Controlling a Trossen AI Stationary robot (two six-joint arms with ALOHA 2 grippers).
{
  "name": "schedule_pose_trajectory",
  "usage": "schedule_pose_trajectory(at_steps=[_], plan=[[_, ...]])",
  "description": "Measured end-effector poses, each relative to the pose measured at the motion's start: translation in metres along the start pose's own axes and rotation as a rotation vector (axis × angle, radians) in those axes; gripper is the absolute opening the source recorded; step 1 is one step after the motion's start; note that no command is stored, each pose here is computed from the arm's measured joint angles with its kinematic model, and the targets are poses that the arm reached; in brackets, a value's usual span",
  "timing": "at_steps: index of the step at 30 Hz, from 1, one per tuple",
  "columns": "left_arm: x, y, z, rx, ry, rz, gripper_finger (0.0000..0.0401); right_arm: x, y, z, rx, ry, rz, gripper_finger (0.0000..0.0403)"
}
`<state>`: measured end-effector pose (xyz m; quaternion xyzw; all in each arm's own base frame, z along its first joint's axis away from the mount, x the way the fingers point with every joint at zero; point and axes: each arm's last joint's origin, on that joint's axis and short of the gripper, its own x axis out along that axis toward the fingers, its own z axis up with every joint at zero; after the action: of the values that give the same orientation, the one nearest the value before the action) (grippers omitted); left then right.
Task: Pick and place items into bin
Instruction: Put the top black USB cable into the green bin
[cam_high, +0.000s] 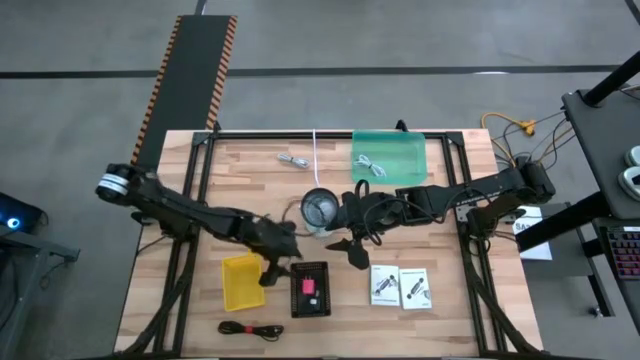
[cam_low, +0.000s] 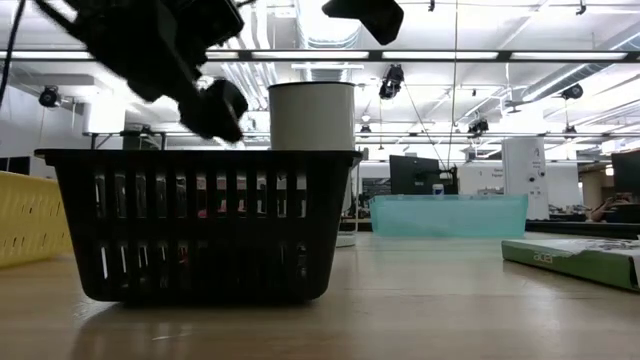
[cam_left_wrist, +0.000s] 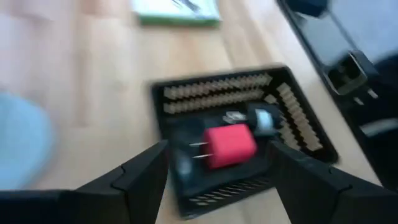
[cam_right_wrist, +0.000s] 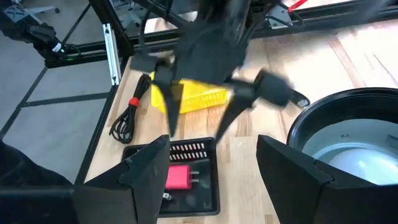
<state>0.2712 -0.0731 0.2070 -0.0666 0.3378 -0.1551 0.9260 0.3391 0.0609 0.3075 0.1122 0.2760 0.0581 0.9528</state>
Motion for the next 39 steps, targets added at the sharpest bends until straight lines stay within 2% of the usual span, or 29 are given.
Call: schedule_pose_trajectory(at_steps=[3,6,8,10,13,15,29,32,37,39], plan=[[-0.023,0.004,0.003,-0.007,-0.026,0.139,0.0248,0.0,0.0,0.0,0.0,0.0,-0.001,0.0224],[-0.044,0.013,-0.008,-0.07,0.024,0.364,0.0239,0.0,-0.001,0.0,0.0,-0.005,-0.018,0.0224],[-0.054,0.025,-0.022,-0.182,0.099,0.478,0.023,0.0,-0.001,0.0,-0.002,-0.008,-0.025,0.0224],[-0.062,0.036,-0.038,-0.323,0.156,0.533,0.0221,0.0,-0.003,0.001,-0.012,-0.009,-0.03,0.0224],[-0.067,0.048,-0.059,-0.494,0.195,0.53,0.0208,0.0,-0.004,0.002,-0.029,-0.012,-0.037,0.0224],[-0.068,0.053,-0.072,-0.549,0.213,0.528,0.0203,0.0,-0.004,0.002,-0.042,-0.014,-0.039,0.0224],[-0.059,0.064,-0.12,-0.597,0.374,0.581,0.0189,-0.001,-0.005,0.003,-0.042,-0.021,-0.061,0.0224],[-0.056,0.065,-0.122,-0.599,0.395,0.579,0.0148,-0.001,-0.005,0.003,-0.042,-0.021,-0.061,0.0224],[-0.056,0.064,-0.116,-0.593,0.39,0.546,0.0028,-0.001,-0.005,0.003,-0.038,-0.02,-0.061,0.0224],[-0.058,0.063,-0.112,-0.576,0.373,0.548,0.0013,-0.001,-0.006,0.003,-0.036,-0.021,-0.063,0.0224]])
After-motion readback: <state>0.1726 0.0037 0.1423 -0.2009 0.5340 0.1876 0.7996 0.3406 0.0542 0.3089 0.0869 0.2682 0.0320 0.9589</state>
